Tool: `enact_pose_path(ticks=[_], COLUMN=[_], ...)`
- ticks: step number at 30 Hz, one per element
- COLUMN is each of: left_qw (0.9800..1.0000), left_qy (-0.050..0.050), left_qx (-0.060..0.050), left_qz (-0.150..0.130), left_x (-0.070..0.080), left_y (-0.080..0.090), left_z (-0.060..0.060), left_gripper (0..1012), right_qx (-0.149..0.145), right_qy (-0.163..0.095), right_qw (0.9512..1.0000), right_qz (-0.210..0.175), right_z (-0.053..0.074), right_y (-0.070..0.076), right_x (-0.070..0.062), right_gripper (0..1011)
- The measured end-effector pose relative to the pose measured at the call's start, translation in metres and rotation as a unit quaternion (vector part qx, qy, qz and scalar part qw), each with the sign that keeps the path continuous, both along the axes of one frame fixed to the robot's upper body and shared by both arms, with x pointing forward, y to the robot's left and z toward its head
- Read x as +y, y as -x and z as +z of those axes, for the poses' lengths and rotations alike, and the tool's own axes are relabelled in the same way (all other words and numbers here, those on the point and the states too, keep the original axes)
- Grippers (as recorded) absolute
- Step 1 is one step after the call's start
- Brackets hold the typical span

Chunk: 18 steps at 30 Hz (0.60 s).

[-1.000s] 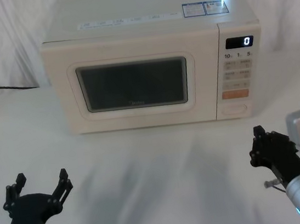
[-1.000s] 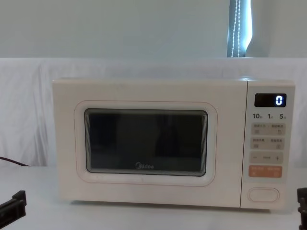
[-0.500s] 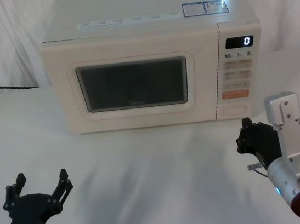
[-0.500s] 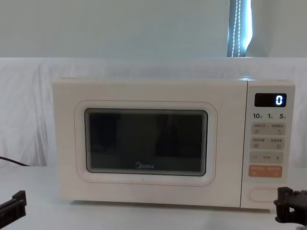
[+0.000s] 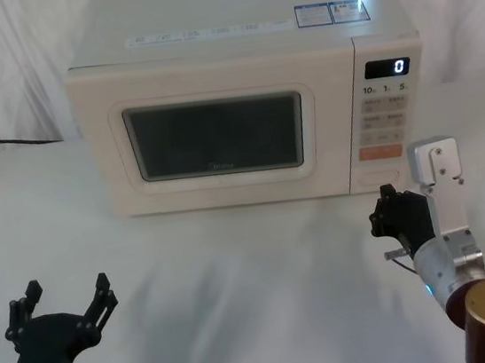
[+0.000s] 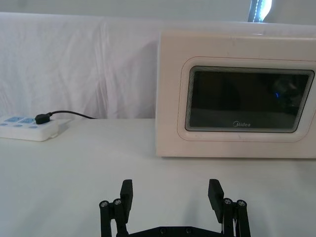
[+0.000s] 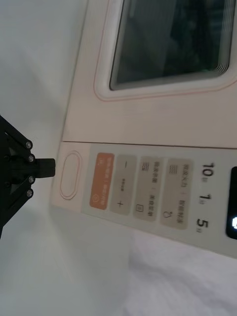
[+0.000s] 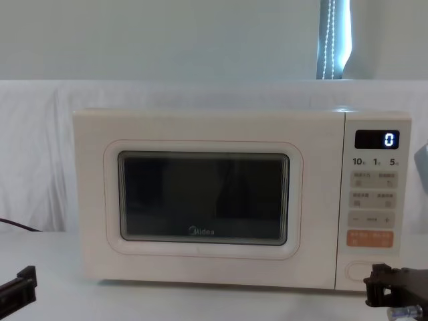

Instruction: Press the button to open the microwave door with one hand; close the microwave door with the other hand.

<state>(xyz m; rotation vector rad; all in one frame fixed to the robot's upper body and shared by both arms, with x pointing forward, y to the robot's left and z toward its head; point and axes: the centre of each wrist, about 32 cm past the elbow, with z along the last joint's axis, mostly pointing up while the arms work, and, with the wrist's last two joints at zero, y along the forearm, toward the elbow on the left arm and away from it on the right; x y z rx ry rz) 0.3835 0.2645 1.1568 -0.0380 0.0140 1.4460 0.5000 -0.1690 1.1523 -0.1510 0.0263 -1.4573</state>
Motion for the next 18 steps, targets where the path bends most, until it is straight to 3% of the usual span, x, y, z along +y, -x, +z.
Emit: enact_pose_path(ticks=[18], left_qw=[1.0], left_qy=[0.0], left_qx=[0.0], left_qz=[0.0], left_x=[0.0], left_y=[0.0], left_z=[0.0], left_gripper=[1001], right_qx=[0.02], right_qy=[-0.02], right_qw=[0.9995], right_qz=[-0.014], right_z=[-0.008], right_y=[-0.027], right_x=[0.002], right_gripper=[0])
